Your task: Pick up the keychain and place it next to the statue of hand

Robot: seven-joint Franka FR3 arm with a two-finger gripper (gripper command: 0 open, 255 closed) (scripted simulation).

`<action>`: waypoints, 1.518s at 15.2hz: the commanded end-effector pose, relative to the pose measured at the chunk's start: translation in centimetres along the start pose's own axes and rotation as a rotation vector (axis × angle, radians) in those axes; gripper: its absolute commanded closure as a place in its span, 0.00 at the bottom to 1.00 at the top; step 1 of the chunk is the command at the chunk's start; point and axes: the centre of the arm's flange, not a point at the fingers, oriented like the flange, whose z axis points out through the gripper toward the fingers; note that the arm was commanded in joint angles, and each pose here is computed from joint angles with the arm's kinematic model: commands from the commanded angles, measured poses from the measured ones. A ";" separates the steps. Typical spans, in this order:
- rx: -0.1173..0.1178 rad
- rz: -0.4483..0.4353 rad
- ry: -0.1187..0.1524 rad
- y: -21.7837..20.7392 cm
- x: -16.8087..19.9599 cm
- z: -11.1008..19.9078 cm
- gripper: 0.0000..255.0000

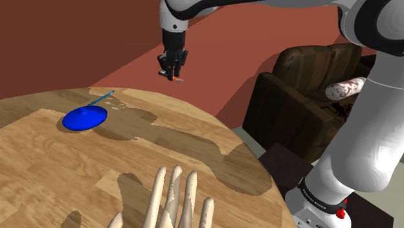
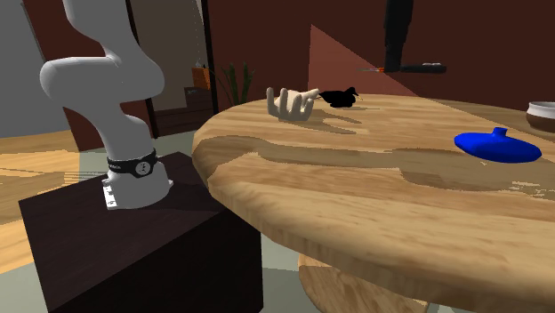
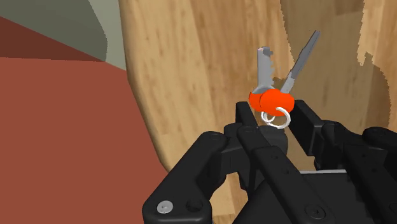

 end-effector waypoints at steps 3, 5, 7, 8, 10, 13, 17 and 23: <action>0.000 0.000 0.000 -4.3 -1.2 -0.5 1.00; 0.000 0.000 0.000 -6.8 -1.9 -0.6 1.00; 0.000 0.000 0.000 -9.3 -2.7 -0.7 1.00; 0.000 0.000 0.000 -10.6 -3.0 -0.8 1.00; 0.000 0.000 0.000 -13.1 -3.8 -0.9 1.00; 0.000 0.000 0.000 -16.9 -4.9 -1.1 1.00; 0.000 0.000 0.000 -22.0 -6.3 -1.4 1.00; 0.000 0.000 0.000 -27.3 -7.9 -1.1 1.00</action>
